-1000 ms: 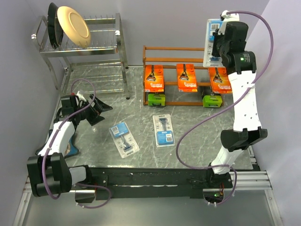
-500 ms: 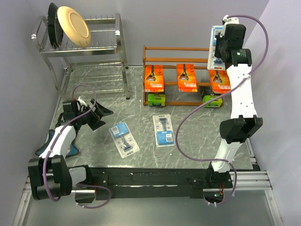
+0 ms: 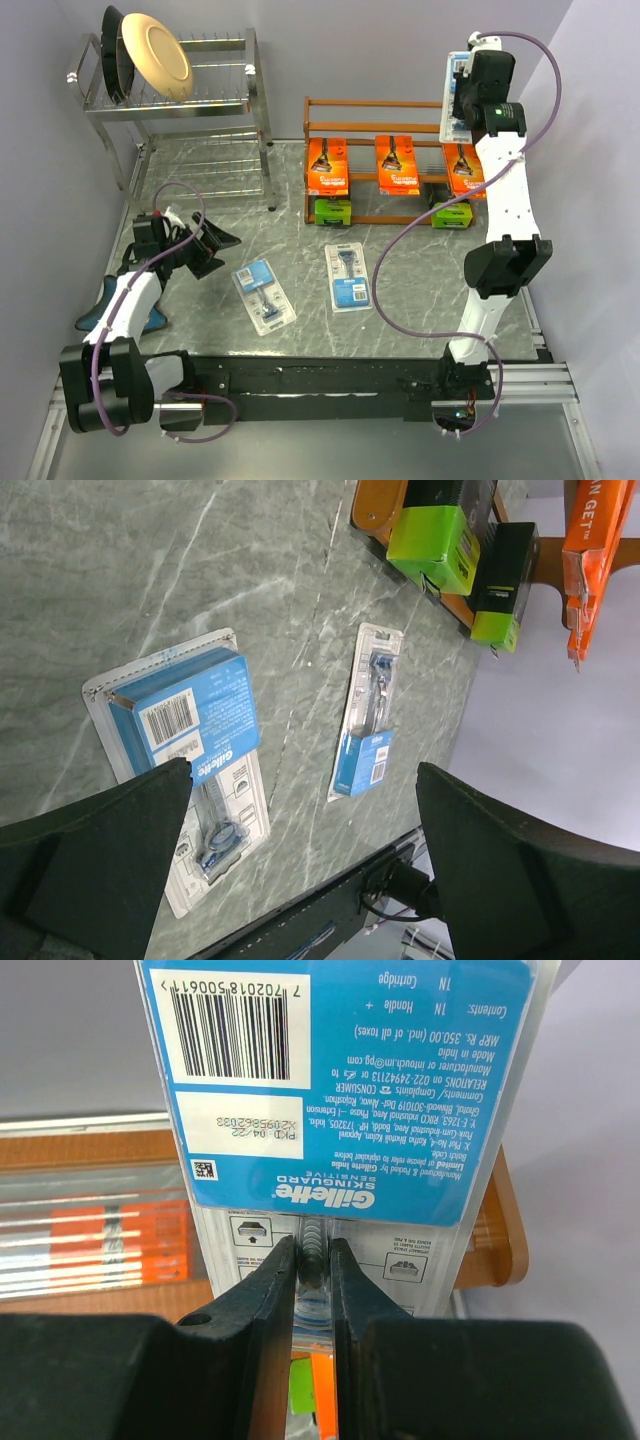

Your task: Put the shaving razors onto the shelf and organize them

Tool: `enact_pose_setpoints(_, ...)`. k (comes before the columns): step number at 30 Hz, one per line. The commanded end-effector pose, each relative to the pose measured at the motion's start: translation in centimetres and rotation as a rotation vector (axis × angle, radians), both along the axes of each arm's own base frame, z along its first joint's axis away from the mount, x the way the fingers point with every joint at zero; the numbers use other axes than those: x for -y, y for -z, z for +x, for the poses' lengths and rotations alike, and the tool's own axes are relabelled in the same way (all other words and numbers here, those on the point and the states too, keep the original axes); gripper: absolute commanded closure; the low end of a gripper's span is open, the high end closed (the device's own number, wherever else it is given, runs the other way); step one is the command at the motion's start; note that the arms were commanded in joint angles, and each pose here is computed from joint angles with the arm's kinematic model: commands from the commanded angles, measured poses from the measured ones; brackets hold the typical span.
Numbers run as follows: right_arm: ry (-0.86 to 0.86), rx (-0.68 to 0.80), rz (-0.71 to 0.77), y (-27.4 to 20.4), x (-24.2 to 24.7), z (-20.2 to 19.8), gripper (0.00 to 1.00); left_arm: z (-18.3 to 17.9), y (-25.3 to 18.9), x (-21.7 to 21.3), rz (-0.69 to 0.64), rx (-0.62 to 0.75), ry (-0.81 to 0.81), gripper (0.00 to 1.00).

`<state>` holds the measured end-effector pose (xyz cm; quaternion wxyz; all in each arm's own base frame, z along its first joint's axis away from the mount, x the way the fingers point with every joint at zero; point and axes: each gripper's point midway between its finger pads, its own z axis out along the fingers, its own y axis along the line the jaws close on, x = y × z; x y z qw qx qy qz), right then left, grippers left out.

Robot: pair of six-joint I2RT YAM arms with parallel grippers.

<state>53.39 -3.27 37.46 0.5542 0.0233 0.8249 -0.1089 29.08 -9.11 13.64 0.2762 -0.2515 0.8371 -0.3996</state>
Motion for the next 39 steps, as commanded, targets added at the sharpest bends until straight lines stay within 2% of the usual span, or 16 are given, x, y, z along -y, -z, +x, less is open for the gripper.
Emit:
enact_pose_setpoints(1,0.024,0.095,-0.035,-2.0,0.6,1.7,0.90,-0.2,-0.8,-0.1,0.007,0.054,0.002,0.00)
enact_pose_setpoints(24,0.053,0.051,-0.071,1.8,1.9,4.5,0.85,-0.6,-0.1,-1.1,-0.001,0.026,-0.035,0.01)
enact_pose_setpoints(39,0.046,-0.005,-0.068,4.0,1.8,4.3,0.80,-0.4,0.2,-1.3,-0.014,0.017,-0.048,0.01)
